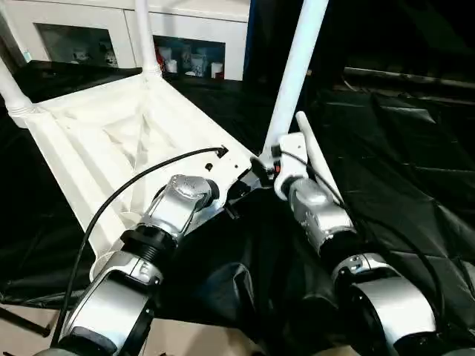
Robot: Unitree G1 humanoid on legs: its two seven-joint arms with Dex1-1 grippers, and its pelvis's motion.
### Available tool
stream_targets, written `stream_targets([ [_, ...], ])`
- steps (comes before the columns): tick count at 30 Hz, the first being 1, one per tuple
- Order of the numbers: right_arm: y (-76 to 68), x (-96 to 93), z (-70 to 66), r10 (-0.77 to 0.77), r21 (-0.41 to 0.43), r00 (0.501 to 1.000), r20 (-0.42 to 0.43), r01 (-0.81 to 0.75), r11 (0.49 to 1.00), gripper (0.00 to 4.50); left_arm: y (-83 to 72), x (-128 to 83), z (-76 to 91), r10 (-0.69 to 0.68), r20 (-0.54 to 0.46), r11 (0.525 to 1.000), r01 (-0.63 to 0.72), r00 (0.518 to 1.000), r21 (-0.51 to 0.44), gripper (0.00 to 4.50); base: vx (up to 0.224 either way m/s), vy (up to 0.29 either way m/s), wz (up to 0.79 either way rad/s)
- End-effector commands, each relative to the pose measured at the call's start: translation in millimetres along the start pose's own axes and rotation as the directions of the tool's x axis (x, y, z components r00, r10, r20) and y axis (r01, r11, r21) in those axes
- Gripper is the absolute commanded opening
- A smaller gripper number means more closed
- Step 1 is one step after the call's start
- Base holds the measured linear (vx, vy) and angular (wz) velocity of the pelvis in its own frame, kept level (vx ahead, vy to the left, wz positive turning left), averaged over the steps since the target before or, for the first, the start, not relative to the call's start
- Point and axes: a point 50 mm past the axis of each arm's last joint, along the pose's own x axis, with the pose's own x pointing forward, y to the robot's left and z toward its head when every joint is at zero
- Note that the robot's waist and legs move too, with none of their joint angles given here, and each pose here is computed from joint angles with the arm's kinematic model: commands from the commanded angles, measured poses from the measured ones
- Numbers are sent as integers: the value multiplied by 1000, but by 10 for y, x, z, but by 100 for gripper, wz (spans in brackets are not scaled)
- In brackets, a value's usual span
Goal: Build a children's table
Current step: Insert table leg to table base
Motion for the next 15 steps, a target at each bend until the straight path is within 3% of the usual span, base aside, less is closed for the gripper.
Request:
stream_targets([
  [1, 87, -16, -107, 86, -3, 995, -40, -86, 996, 397, 5, -5, 105, -16, 27, 999, 14, 1000, 51, 0, 0, 0, 0],
  [8, -47, -125, 19, 182, -39, 983, 25, -181, 983, 448, -13, -34, 107, -76, 52, 993, 71, 996, 90, 0, 0, 0, 0],
  [15, -329, -559, 159, 357, -211, 934, 8, -348, 914, 448, 13, -134, 12, -150, 51, 982, 143, 987, 126, 0, 0, 0, 0],
])
